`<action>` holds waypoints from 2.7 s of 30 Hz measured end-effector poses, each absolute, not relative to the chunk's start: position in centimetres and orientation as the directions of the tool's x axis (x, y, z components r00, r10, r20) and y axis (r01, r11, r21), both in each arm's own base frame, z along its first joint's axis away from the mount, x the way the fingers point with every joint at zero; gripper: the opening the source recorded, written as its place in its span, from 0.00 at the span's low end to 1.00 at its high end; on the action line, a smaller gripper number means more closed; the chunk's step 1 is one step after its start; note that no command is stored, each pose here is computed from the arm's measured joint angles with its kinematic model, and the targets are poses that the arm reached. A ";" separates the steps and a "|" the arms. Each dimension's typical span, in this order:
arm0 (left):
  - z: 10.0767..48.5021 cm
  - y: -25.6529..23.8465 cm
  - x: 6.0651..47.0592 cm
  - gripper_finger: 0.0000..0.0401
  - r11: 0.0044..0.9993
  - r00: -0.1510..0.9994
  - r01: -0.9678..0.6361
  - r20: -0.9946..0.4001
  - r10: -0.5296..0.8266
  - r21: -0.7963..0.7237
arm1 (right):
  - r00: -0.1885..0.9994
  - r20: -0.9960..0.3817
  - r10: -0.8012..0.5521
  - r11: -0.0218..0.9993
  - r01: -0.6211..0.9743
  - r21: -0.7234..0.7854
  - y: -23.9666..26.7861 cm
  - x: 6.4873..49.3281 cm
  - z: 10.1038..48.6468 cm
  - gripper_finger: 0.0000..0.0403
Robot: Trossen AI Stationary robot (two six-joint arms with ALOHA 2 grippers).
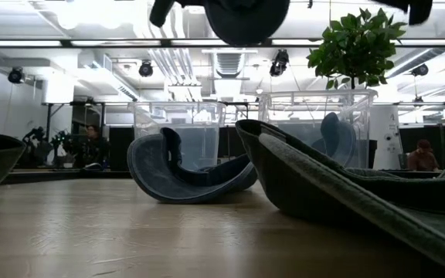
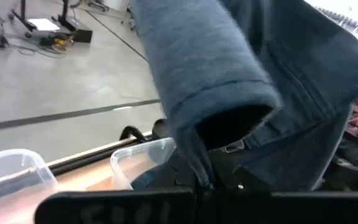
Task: Pick & Place hat
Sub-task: Put the left blue cap into the right transparent bin
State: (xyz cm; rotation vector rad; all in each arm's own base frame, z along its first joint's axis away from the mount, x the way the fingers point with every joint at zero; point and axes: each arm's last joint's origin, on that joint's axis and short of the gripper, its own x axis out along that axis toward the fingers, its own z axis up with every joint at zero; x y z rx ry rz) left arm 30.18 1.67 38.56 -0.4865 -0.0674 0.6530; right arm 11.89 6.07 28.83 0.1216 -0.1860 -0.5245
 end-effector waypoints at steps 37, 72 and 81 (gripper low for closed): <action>40.4 1.4 34.9 0.01 0.705 0.760 -0.627 -0.061 0.647 -0.333 | 0.739 0.125 -0.662 0.749 0.646 0.146 7.5 18.6 36.2 0.49; 40.3 0.4 35.0 0.01 0.721 0.780 -0.603 -0.065 0.622 -0.340 | 0.760 0.091 -0.643 0.760 0.619 0.197 3.5 21.9 34.0 0.14; 40.3 0.4 34.9 0.04 0.734 0.793 -0.591 -0.072 0.605 -0.335 | 0.752 0.089 -0.653 0.753 0.632 0.184 3.5 21.9 34.0 0.03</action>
